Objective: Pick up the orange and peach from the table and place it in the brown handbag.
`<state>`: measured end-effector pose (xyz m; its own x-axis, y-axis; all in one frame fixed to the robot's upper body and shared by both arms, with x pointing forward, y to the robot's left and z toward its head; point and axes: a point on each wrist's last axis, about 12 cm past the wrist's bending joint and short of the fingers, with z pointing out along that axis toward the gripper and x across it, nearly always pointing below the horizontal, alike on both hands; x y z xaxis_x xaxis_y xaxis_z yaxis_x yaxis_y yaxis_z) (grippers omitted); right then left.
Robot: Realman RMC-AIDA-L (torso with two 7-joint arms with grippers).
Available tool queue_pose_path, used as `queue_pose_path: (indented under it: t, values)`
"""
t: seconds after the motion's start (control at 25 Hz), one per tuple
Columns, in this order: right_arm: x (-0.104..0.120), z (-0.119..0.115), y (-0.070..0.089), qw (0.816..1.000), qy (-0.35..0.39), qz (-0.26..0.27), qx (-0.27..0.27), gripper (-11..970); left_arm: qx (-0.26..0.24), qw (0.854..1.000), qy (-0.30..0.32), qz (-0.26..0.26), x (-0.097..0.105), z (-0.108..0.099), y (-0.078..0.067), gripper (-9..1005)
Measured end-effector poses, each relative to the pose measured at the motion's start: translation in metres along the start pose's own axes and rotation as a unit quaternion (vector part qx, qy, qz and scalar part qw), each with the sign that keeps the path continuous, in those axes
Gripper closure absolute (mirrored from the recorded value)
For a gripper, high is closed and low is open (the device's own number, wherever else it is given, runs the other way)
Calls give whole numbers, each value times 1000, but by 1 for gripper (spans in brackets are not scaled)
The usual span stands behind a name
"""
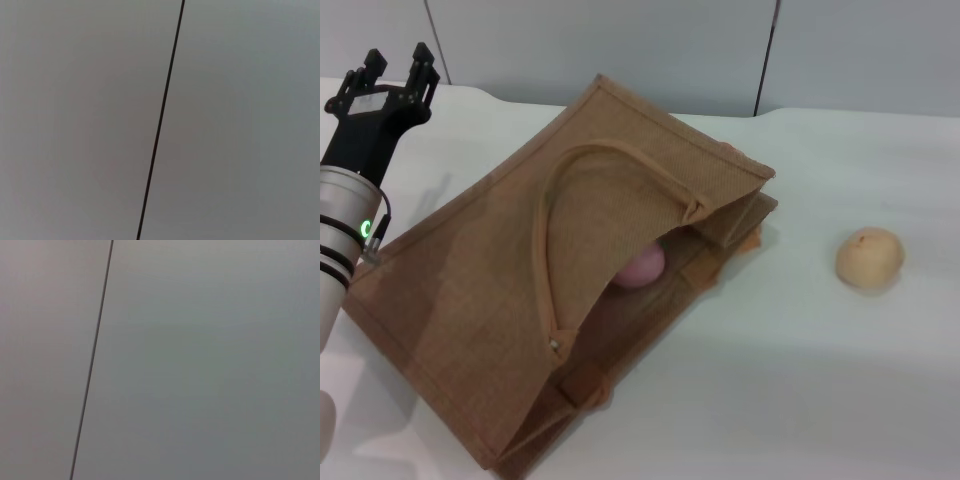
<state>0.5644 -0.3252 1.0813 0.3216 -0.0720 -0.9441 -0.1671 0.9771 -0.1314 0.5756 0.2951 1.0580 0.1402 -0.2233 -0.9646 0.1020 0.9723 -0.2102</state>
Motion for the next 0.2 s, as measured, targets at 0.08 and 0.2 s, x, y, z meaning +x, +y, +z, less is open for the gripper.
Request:
queue_pose_path:
  t: [0.08, 0.2]
  values:
    - [0, 0, 0, 1000, 0, 0, 0, 118, 0, 1000, 0, 0, 0, 0, 0, 379]
    - [0, 0, 0, 1000, 0, 1, 0, 118, 0, 1000, 1, 0, 0, 0, 0, 379]
